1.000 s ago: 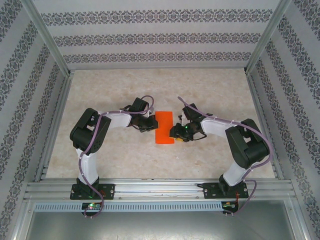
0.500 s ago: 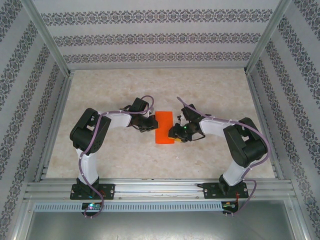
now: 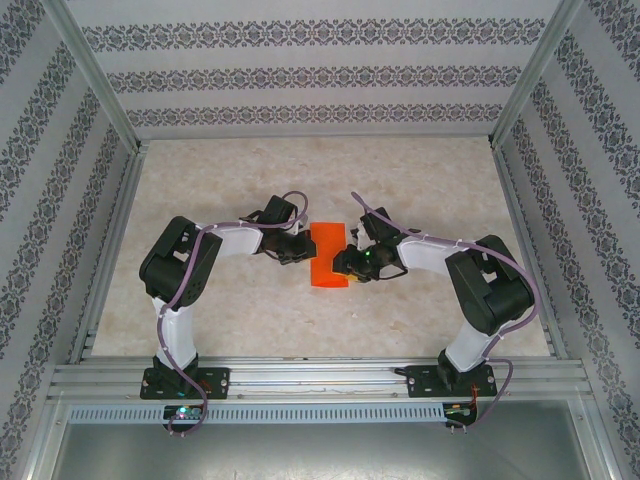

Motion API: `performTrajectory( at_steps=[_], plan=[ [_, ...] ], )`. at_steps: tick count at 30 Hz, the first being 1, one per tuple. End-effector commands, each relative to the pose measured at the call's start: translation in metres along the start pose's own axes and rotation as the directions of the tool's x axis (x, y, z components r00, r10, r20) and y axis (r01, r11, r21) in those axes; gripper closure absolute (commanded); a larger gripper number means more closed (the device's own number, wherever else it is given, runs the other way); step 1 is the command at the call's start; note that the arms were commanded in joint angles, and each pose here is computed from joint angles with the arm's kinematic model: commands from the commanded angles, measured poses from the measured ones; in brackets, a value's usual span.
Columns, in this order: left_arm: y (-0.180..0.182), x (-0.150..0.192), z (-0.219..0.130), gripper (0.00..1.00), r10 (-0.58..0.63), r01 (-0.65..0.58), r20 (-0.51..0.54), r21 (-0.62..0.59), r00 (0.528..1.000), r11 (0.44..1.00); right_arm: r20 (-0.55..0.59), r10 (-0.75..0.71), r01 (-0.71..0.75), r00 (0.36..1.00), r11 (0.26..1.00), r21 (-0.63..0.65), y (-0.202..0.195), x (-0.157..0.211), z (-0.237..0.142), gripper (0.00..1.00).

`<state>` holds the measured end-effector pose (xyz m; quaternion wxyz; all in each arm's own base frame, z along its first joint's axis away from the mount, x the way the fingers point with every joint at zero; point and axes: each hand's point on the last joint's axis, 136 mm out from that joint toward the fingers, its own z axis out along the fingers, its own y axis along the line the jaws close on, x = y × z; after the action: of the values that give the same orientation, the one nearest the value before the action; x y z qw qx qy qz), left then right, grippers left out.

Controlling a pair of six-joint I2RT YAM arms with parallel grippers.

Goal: Fold a paper plane with a square sheet of paper (fold left side to right side)
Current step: Fold the triangle a second time at the center of the table.

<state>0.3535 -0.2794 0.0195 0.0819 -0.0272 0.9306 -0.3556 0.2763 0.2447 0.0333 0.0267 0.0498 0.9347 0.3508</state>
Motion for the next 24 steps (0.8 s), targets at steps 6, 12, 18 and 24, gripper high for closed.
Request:
performTrajectory(
  at_steps=[6, 12, 18, 24],
  plan=[
    [0.02, 0.021, 0.004, 0.96, -0.04, 0.036, -0.045, -0.071, 0.998, 0.997, 0.031, -0.034, 0.036, 0.999, 0.998, -0.054, 0.007, -0.016, -0.004, 0.59],
    [0.019, 0.021, 0.004, 0.96, -0.036, 0.033, -0.043, -0.07, 0.998, 0.997, 0.038, -0.053, 0.056, 0.998, 0.995, -0.079, 0.007, -0.026, -0.003, 0.58],
    [0.018, 0.021, 0.003, 0.96, -0.036, 0.033, -0.04, -0.068, 0.999, 0.997, 0.049, -0.064, 0.068, 0.997, 0.994, -0.087, 0.007, -0.036, -0.004, 0.58],
    [0.018, 0.021, 0.003, 0.95, -0.035, 0.032, -0.04, -0.067, 0.999, 0.997, 0.058, -0.062, 0.067, 0.996, 0.994, -0.089, 0.005, -0.046, -0.003, 0.6]
  ],
)
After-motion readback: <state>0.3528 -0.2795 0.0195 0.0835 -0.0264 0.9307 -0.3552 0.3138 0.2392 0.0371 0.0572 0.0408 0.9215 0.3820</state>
